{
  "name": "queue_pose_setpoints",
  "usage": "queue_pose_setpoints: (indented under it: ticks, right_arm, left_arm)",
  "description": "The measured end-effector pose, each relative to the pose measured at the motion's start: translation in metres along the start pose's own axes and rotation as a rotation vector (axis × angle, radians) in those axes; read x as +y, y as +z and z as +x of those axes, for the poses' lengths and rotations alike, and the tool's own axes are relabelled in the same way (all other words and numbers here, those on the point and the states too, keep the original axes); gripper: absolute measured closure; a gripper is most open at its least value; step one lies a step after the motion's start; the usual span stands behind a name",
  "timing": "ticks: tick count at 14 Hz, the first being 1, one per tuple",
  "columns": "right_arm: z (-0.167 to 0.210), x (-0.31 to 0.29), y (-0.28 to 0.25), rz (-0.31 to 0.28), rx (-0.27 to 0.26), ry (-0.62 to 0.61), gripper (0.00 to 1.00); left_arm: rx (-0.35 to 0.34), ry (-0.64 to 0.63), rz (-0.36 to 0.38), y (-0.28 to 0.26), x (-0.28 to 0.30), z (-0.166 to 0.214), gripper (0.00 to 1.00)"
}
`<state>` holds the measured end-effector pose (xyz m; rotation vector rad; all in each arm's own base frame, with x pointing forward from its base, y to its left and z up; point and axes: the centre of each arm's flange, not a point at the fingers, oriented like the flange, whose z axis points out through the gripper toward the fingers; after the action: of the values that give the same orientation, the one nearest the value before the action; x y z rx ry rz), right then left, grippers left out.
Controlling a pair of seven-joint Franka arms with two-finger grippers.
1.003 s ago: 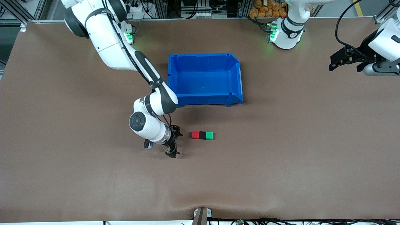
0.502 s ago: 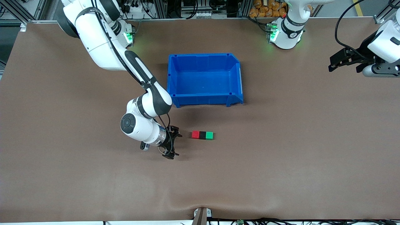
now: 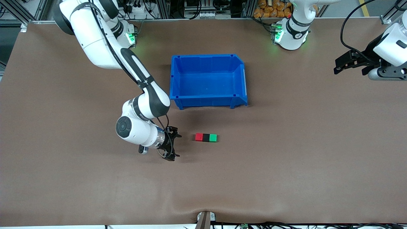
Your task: Attach green and red cubes to black cube
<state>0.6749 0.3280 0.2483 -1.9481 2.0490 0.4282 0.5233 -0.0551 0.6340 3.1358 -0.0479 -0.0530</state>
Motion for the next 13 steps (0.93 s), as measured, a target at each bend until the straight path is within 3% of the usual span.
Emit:
queue_pose_setpoints:
  ticks: [6, 13]
  right_arm:
    - [0.019, -0.005, -0.050, -0.093, 0.002, -0.118, 0.00]
    - [0.035, -0.009, -0.084, -0.126, -0.007, -0.210, 0.00]
  left_arm:
    - [0.011, -0.001, -0.001, -0.005, 0.000, 0.000, 0.00]
    - [0.008, -0.006, 0.000, -0.013, -0.003, -0.003, 0.00]
